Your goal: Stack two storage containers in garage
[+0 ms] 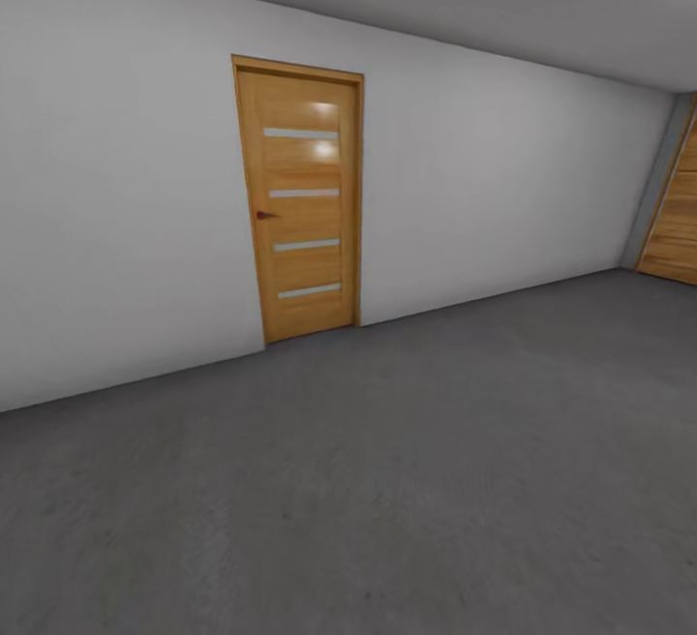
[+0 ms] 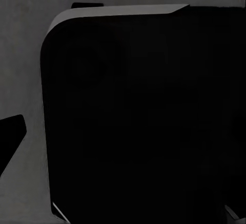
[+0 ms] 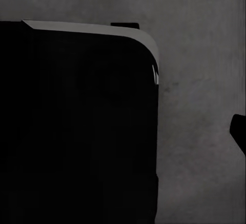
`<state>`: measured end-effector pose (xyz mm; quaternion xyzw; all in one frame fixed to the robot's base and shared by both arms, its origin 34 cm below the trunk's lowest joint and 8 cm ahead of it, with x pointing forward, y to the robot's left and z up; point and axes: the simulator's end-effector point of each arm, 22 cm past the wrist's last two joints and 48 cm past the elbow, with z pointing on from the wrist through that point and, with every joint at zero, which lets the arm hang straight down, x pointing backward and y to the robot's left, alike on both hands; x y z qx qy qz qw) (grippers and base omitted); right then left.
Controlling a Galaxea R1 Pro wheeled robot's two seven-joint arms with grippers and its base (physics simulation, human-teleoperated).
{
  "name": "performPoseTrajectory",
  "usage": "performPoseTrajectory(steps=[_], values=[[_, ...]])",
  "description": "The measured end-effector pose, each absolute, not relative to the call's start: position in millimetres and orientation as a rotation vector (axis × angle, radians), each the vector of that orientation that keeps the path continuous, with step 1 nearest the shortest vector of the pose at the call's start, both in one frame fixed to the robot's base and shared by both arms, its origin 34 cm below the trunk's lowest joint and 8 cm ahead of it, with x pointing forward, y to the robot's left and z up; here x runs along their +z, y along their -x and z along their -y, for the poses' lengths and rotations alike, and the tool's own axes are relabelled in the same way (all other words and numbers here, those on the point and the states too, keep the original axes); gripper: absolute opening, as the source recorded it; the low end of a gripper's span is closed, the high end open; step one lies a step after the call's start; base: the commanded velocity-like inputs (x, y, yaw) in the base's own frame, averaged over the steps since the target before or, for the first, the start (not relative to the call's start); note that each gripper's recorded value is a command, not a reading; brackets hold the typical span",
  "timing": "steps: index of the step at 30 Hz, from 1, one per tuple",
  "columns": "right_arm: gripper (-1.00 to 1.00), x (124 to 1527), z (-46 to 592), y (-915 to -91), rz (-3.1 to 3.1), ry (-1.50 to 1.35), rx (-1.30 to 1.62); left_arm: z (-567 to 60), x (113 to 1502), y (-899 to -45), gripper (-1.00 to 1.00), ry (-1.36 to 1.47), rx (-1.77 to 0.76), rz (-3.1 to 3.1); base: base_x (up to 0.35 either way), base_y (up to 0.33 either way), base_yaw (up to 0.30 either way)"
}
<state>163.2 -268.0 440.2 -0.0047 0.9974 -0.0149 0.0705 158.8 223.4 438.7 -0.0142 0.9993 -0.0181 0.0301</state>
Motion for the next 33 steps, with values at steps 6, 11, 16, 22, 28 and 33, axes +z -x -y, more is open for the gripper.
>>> performPoseTrajectory(steps=[6, 11, 16, 22, 28, 33], values=[[1.0, 440.2, 268.4, -163.1, -3.0, 0.019, -0.045, -223.4, 438.7, -158.7, 1.0, 0.044, -0.056, -3.081, 0.317, -0.141, 0.0], [1.0, 440.6, 275.6, -166.4, -2.988, 0.025, -0.054, -213.8, 438.9, -158.3, 1.0, 0.065, -0.084, -3.082, 0.127, -0.057, 0.0], [1.0, 440.5, 275.5, -165.8, -2.991, 0.029, -0.054, -211.5, 439.0, -158.5, 1.0, 0.066, -0.088, -3.082, 0.0, 0.0, 0.0], [1.0, 440.4, 272.6, -165.3, -2.994, 0.033, -0.052, -220.3, 438.8, -160.1, 1.0, 0.114, -0.07, -3.074, 0.094, 0.0, 0.0], [1.0, 440.5, 272.5, -165.0, -2.995, 0.031, -0.052, -221.1, 438.8, -160.2, 1.0, 0.118, -0.068, -3.073, 0.292, 0.0, 0.0], [1.0, 440.5, 272.5, -164.8, -2.995, 0.027, -0.053, -220.7, 438.9, -160.2, 1.0, 0.119, -0.069, -3.073, 0.317, 0.0, 0.0]])
